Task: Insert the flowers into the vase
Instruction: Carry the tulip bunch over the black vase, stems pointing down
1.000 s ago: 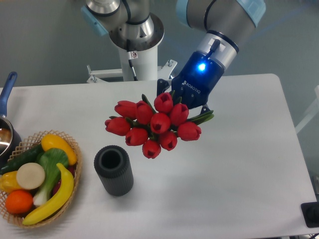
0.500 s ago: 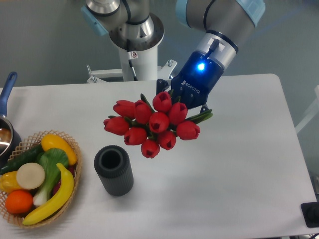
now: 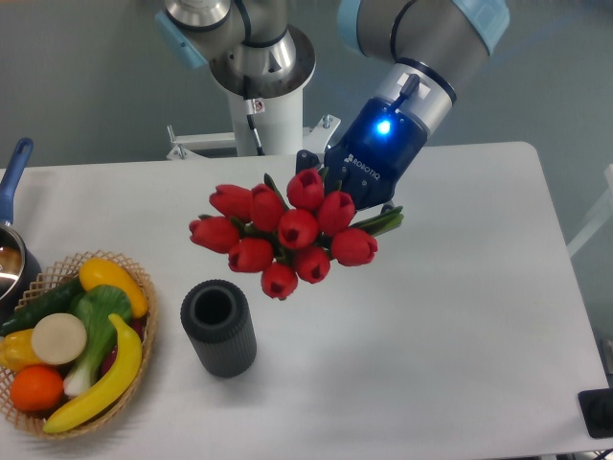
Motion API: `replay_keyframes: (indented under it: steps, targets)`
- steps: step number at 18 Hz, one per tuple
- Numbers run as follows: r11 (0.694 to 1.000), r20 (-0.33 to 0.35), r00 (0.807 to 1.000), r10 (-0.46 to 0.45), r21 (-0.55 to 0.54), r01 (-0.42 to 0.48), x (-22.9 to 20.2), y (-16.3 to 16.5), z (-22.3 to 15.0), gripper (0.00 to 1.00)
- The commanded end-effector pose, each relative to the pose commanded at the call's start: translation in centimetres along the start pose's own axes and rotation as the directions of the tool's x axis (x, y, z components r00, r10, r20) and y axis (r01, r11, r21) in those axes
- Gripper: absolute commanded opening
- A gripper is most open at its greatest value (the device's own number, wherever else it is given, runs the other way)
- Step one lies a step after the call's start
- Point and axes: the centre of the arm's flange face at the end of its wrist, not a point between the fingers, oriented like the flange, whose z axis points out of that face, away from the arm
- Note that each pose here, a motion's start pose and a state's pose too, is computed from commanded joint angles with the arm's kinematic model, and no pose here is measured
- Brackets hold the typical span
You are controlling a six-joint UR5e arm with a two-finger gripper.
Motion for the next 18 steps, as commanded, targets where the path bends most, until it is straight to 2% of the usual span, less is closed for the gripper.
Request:
replay_keyframes:
  steps: [5, 10, 18]
  targets:
    - [0.993, -0.11, 0.991, 0.072, 0.106, -0.06, 0.1, -0.2, 3.6, 0.25]
    - [0.991, -0.186, 0.978, 0.092, 0.111, -0.072, 1.3, -0.7, 8.1, 0.25]
    - [0.994, -0.211, 0.975, 0.063, 0.103, -0.042, 2.6, 0.2, 9.0, 0.25]
